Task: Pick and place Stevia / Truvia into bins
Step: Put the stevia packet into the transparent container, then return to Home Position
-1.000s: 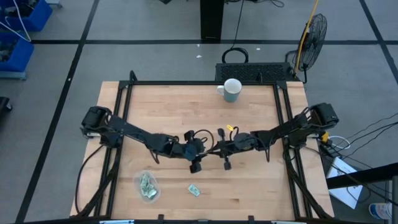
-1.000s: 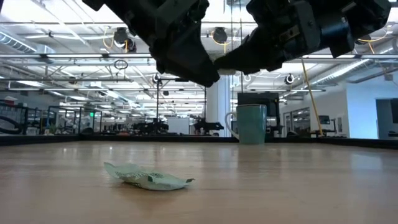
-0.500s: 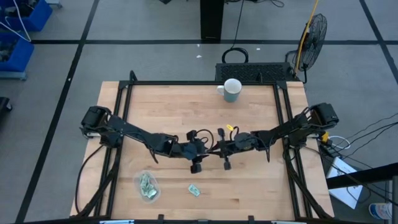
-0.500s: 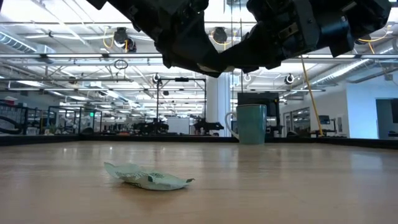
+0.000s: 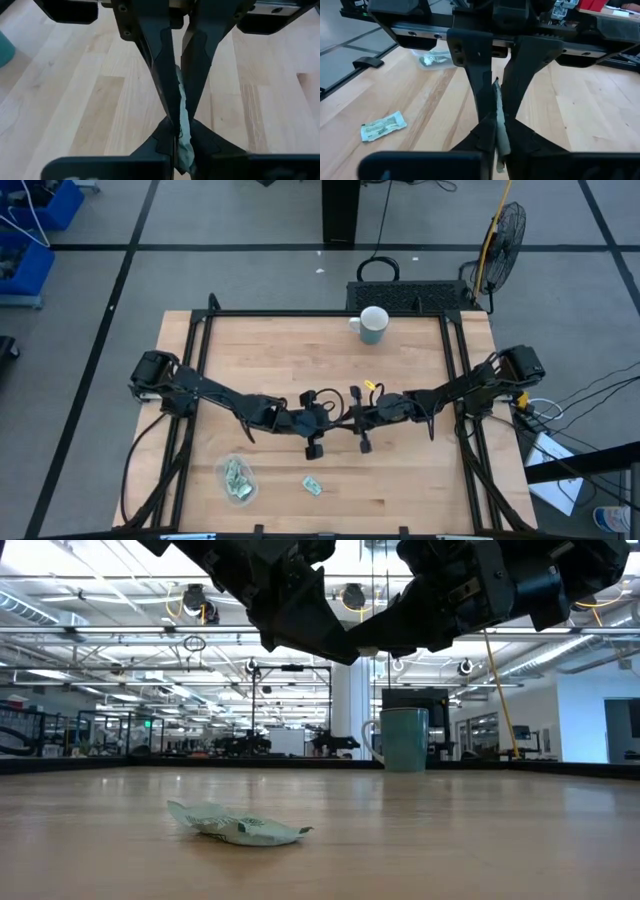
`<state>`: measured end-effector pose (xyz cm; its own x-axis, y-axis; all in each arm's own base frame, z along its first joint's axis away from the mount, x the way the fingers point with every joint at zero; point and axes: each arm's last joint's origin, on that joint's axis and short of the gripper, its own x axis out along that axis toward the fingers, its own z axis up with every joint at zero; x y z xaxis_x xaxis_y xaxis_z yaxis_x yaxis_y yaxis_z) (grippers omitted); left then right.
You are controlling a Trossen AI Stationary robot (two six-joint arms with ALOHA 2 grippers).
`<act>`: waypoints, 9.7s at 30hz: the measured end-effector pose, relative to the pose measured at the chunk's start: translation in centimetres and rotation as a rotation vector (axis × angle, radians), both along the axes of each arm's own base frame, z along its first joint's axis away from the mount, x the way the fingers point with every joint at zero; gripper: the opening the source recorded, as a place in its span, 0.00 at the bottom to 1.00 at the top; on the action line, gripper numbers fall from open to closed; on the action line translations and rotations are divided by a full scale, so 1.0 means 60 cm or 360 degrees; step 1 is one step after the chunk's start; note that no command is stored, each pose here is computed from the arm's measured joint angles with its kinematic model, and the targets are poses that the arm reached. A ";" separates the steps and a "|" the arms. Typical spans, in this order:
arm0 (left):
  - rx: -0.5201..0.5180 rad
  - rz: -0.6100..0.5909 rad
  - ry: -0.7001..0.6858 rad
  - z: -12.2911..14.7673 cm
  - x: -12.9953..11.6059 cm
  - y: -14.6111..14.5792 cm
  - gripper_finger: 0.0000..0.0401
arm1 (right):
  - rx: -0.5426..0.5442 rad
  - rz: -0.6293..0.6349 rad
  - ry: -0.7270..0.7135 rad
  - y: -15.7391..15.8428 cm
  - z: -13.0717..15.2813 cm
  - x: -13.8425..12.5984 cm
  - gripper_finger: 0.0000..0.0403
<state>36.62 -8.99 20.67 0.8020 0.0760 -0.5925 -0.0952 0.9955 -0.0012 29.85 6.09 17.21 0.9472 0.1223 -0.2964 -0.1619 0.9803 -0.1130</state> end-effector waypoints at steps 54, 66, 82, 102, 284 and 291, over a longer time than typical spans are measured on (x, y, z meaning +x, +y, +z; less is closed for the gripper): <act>-0.0896 0.1050 0.1407 -0.046 -0.298 -0.178 0.07 | 0.0012 0.0076 -0.0026 0.023 0.008 -0.008 0.27; -0.0929 0.1058 0.1426 -0.046 -0.271 -0.150 0.15 | 0.0093 0.0280 0.0025 0.045 0.005 -0.015 0.32; -0.1250 0.0936 0.1794 -0.014 -0.259 -0.141 0.23 | 0.0175 0.0502 -0.0091 0.122 -0.015 -0.024 0.34; -0.0440 0.0924 0.0082 0.069 -0.225 -0.094 0.08 | 0.0226 0.0397 0.0121 0.170 -0.141 0.139 0.34; 0.0049 0.0985 0.0311 0.190 -0.287 0.025 0.33 | -0.0144 -0.0697 0.0421 -0.006 0.269 -0.241 0.33; -0.0008 0.1186 0.0161 0.169 -0.330 0.051 0.33 | 0.0071 -0.0600 0.0199 -0.025 0.188 -0.307 0.33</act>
<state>16.81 -5.96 30.79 0.4810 0.5743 -0.6624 -0.7435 0.6676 0.0391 11.46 4.59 28.50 0.8850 -0.2116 -0.4147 0.2003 0.9772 -0.0711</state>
